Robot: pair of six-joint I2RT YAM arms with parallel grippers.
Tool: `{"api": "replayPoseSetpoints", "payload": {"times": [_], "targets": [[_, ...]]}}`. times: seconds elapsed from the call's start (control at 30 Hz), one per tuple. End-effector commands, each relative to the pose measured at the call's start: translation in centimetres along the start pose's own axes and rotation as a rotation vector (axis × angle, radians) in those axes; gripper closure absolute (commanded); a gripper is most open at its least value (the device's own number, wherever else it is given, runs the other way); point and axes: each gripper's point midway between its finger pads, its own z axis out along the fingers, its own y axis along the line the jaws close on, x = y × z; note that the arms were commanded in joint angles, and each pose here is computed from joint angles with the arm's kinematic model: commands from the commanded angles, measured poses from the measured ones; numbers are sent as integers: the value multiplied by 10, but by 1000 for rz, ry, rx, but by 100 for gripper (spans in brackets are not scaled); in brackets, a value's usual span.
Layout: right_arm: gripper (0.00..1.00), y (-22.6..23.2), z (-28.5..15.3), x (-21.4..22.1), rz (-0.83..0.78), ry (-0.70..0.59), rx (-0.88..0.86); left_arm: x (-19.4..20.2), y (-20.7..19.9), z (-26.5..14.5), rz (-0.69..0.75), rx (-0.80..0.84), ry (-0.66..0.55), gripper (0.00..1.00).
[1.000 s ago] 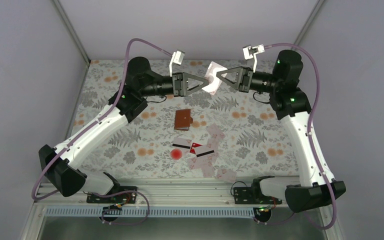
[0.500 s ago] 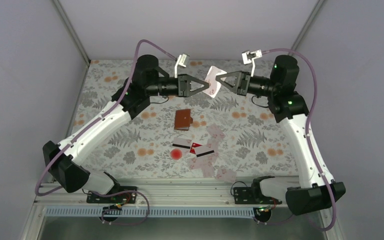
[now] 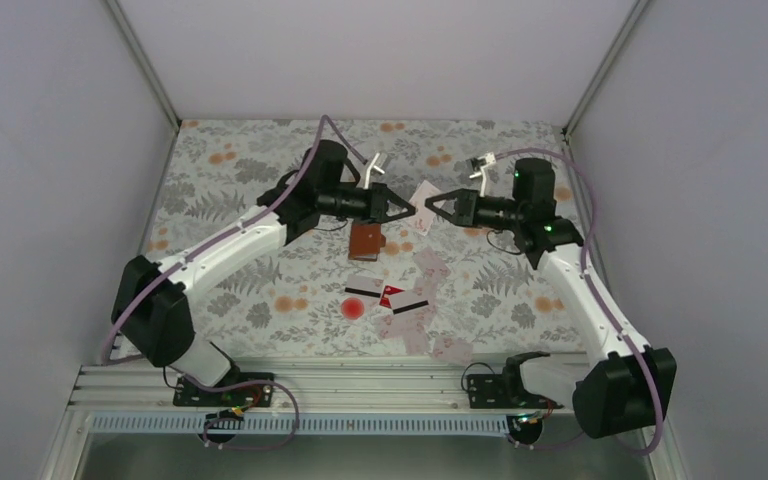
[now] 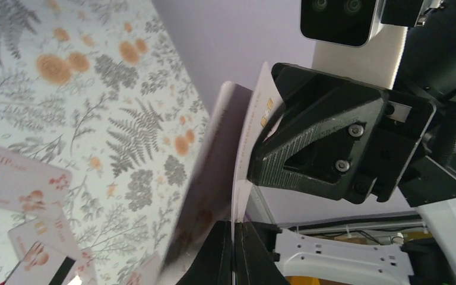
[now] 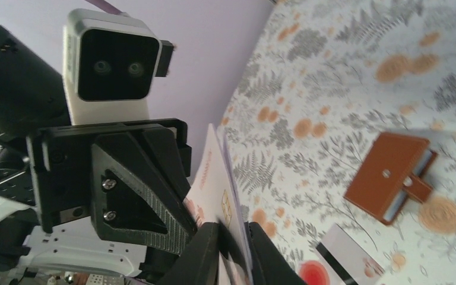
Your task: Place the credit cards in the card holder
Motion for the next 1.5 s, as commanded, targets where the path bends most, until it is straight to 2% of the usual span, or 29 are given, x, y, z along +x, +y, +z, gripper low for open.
{"api": "replayPoseSetpoints", "payload": {"times": [0.0,0.03,0.07,0.2,0.33,0.47,0.57,0.77,0.87,1.07,1.27,1.47], "targets": [[87,-26,10,17,13,36,37,-1,23,11,2,-4,13,98],[83,-29,11,18,15,39,50,0,28,14,-5,-9,23,98],[75,-33,11,18,17,40,70,1,31,16,-6,-14,30,98],[34,-58,6,17,47,34,222,1,48,17,-12,-64,43,98],[19,-79,-1,23,88,30,325,-1,59,14,-2,-104,46,98],[11,-76,-6,20,86,14,351,-3,60,11,12,-130,42,98],[12,-58,-8,9,59,-1,309,-10,45,7,31,-108,17,98],[20,9,-10,-17,7,-51,58,-38,-7,-9,68,-30,-55,98],[28,37,-16,-32,5,-91,-30,-53,-35,-21,82,12,-98,98],[48,84,-33,-66,-47,-178,-108,-76,-84,-42,111,94,-171,98],[60,120,-43,-91,-74,-223,-194,-85,-126,-57,164,191,-195,97],[67,142,-46,-106,-99,-221,-241,-87,-153,-66,213,271,-197,98]]}}
